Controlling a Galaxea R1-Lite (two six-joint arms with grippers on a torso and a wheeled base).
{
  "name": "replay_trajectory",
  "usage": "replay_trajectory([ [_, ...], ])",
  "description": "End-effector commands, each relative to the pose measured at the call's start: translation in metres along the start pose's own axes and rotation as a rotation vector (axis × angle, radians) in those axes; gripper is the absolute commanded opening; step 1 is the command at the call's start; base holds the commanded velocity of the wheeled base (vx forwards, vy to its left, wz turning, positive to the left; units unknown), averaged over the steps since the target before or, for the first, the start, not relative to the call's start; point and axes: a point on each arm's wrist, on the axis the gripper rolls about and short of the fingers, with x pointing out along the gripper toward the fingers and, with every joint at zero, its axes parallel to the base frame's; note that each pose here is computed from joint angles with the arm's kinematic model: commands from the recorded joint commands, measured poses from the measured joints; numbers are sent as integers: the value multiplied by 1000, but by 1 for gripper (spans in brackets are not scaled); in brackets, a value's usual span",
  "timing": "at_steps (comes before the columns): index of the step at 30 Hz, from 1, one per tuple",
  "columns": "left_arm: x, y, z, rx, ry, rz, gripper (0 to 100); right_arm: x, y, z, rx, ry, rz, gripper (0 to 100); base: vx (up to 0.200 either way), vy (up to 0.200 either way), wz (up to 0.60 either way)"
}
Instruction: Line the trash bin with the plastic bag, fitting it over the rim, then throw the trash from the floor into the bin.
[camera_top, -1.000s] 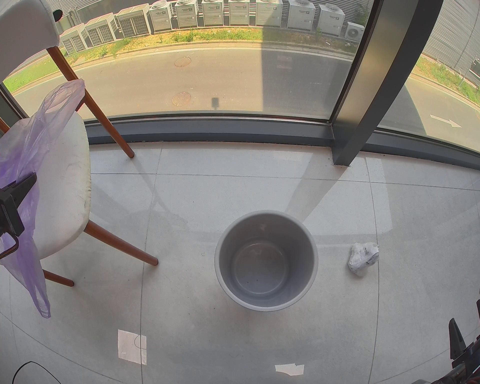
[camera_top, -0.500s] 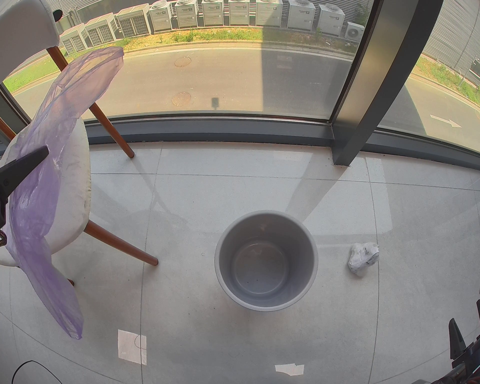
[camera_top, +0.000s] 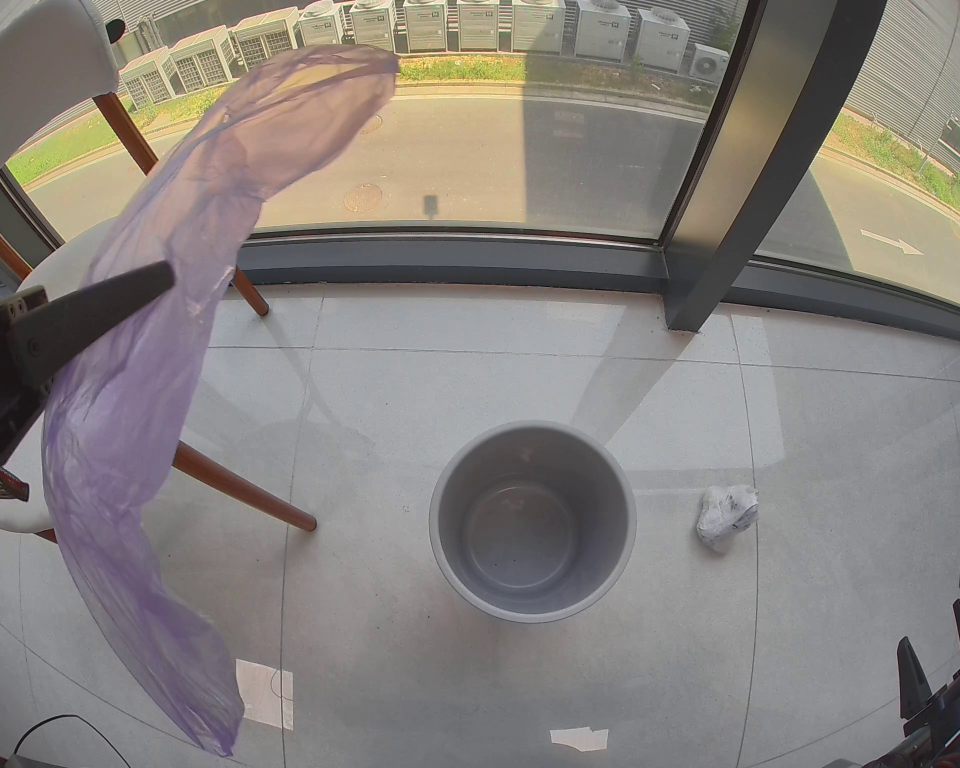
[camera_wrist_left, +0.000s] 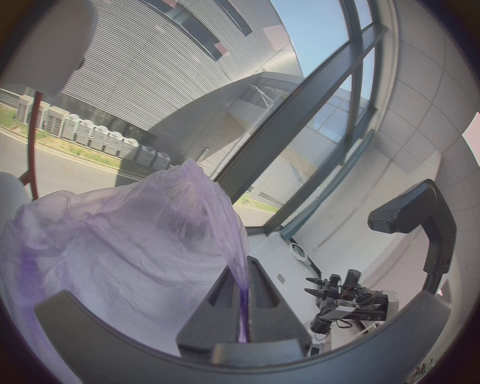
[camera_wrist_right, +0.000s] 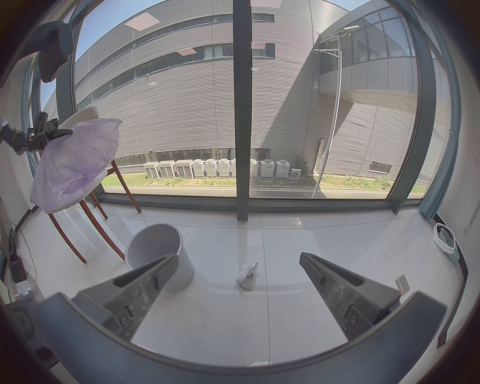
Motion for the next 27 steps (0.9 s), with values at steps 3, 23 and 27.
replay_trajectory([
  [3,49,8,-20,-36,66,-172,0,0,0,-5,-2,-1,3,100,0,0,0],
  [23,106,12,-47,-97,145,-277,0,0,0,-5,-2,-1,2,100,0,0,0],
  [27,104,13,-52,-108,161,-271,0,0,0,-5,-1,-1,2,100,0,0,0],
])
